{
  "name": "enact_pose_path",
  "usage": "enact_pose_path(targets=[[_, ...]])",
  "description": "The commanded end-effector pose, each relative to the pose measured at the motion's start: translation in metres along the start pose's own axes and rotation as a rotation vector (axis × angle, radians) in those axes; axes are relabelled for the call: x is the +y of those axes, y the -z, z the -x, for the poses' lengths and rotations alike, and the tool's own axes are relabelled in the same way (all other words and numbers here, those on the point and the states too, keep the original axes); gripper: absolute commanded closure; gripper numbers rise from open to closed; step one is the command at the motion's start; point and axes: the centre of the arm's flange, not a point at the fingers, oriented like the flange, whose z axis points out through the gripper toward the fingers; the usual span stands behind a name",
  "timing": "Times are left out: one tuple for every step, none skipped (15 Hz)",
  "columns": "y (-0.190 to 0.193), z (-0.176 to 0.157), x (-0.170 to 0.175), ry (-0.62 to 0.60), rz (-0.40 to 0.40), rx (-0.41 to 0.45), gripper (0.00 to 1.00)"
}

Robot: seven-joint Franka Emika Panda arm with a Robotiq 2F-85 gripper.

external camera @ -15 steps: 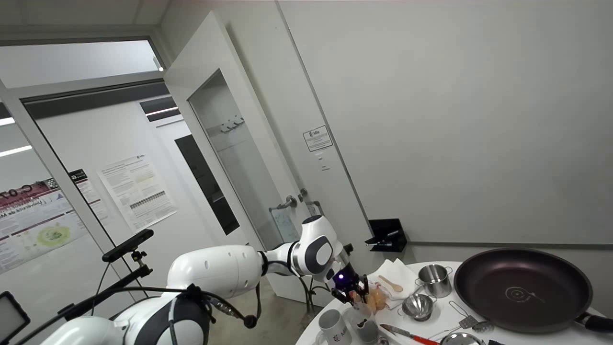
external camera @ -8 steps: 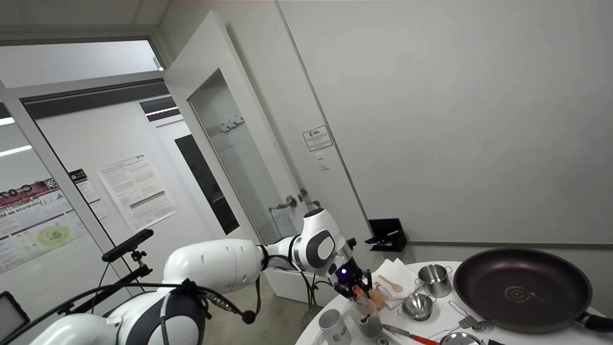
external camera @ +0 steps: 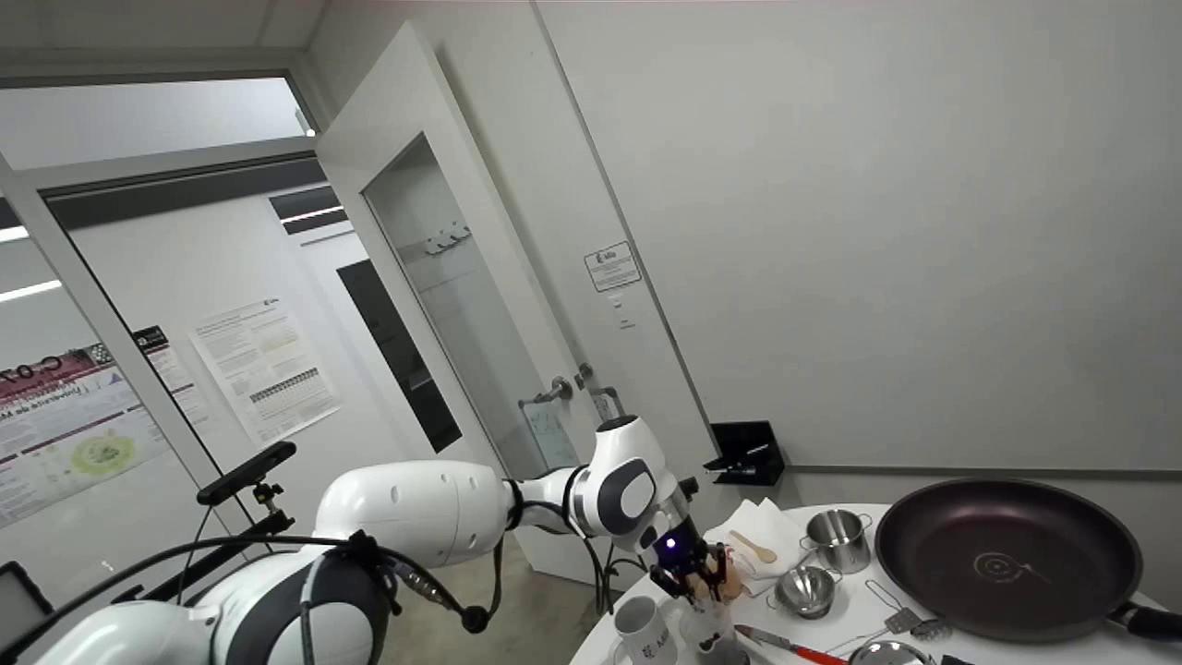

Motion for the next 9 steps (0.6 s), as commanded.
enact_pose_path(targets=[[0.015, -0.036, 0.021, 0.004, 0.023, -0.032, 0.91], [0.016, -0.04, 0.024, 0.004, 0.02, -0.04, 0.91], [0.019, -0.049, 0.03, 0.004, 0.01, -0.054, 0.91], [0.02, -0.054, 0.033, 0.003, 0.005, -0.066, 0.91], [0.022, -0.061, 0.037, -0.001, -0.004, -0.081, 0.91], [0.024, -0.066, 0.04, -0.002, -0.009, -0.093, 0.91], [0.027, -0.07, 0.043, -0.004, -0.018, -0.103, 0.91], [0.03, -0.075, 0.045, -0.004, -0.026, -0.112, 0.91], [0.034, -0.078, 0.047, -0.001, -0.035, -0.121, 0.91]])
